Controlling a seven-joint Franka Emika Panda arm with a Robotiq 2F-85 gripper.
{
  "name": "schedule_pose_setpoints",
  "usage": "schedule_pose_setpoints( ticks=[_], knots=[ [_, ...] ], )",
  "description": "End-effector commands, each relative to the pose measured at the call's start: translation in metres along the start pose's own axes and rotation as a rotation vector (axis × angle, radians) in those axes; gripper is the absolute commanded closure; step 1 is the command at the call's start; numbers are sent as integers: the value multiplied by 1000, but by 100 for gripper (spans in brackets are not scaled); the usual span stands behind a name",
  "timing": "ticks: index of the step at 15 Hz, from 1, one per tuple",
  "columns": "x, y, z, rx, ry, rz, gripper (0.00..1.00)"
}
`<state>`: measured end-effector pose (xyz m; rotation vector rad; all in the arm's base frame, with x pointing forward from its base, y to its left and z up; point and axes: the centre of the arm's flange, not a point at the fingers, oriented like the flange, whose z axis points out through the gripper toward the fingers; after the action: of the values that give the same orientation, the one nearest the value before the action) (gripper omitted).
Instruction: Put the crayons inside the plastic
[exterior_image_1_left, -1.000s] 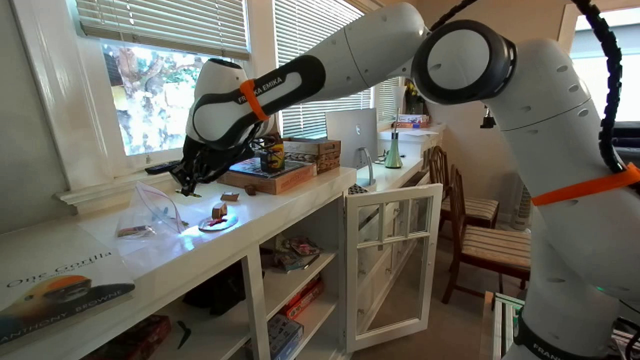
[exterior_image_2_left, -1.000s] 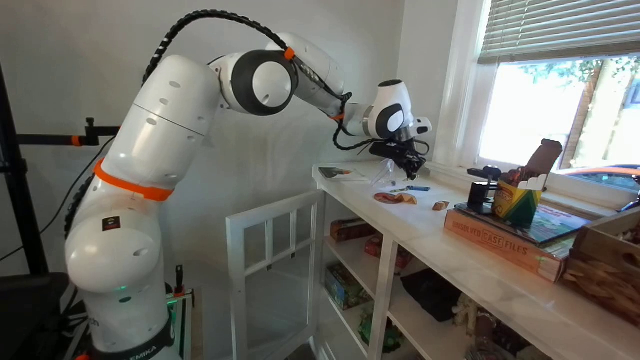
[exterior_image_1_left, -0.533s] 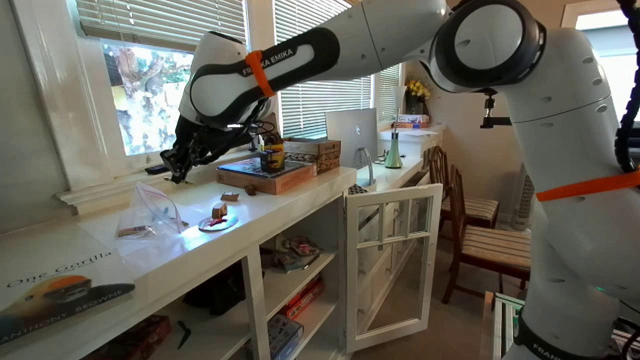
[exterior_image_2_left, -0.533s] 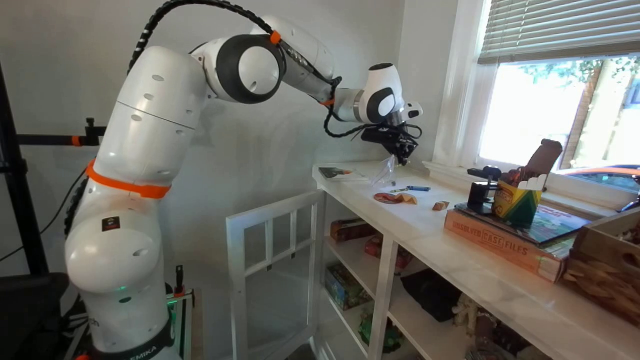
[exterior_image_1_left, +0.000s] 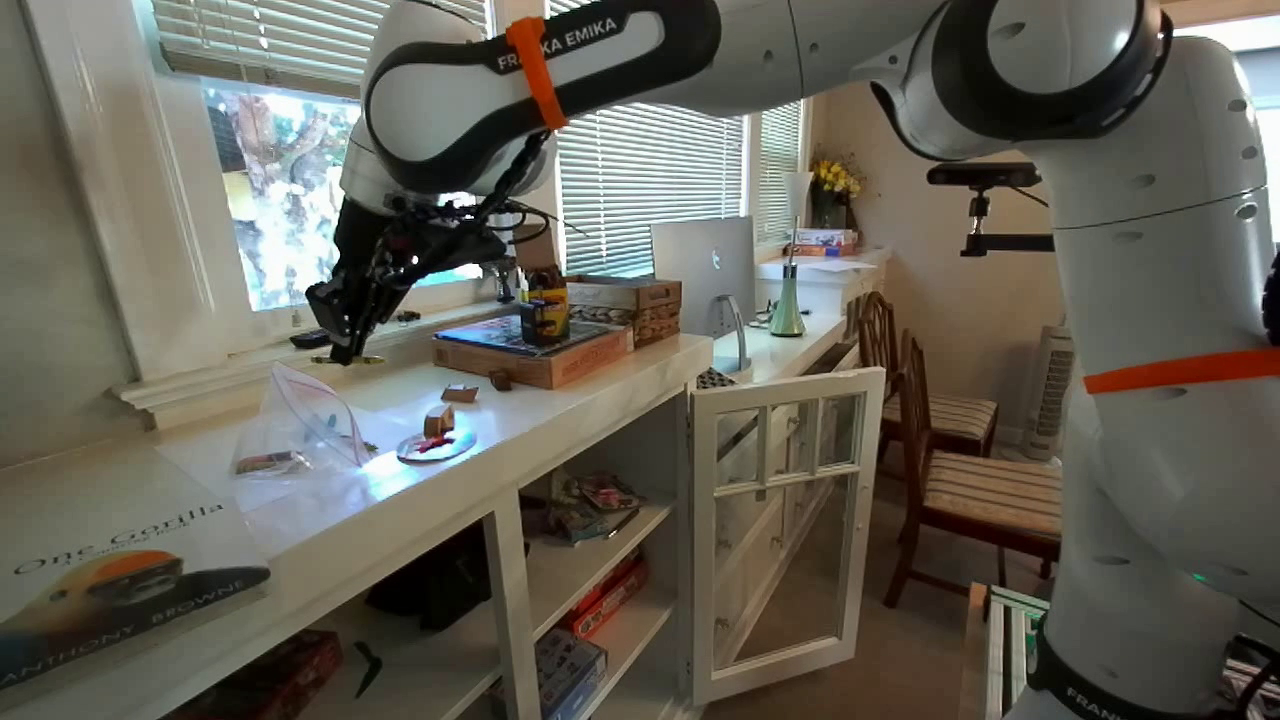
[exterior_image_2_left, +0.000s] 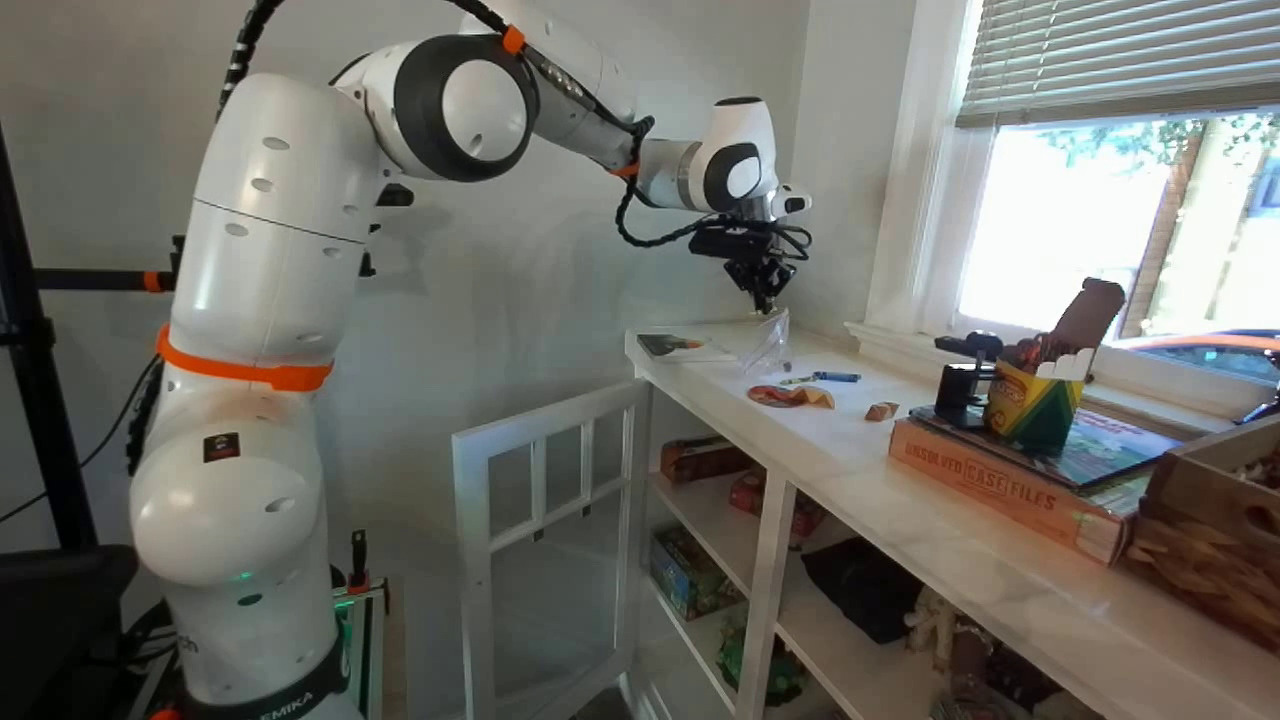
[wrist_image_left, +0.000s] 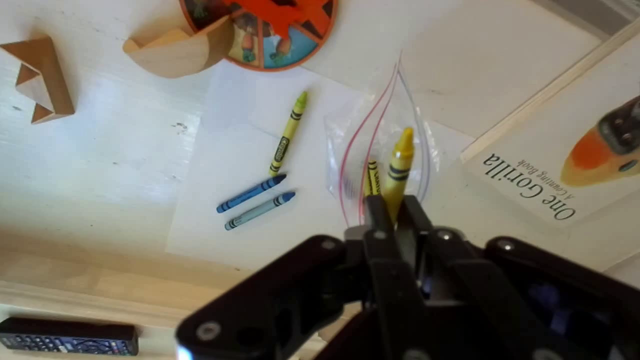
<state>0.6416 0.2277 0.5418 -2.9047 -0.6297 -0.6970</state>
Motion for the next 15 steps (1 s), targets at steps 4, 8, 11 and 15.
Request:
schedule_pose_setpoints(
  ticks=[4,8,11,15],
  knots=[
    [-22,-2,3,66,-93,-52,97],
    [-26,-1,25,74,-115,-89,97],
    [-25,2,39,80,-113,-118,97],
    [-22,4,50,86,-102,-141,97]
  ],
)
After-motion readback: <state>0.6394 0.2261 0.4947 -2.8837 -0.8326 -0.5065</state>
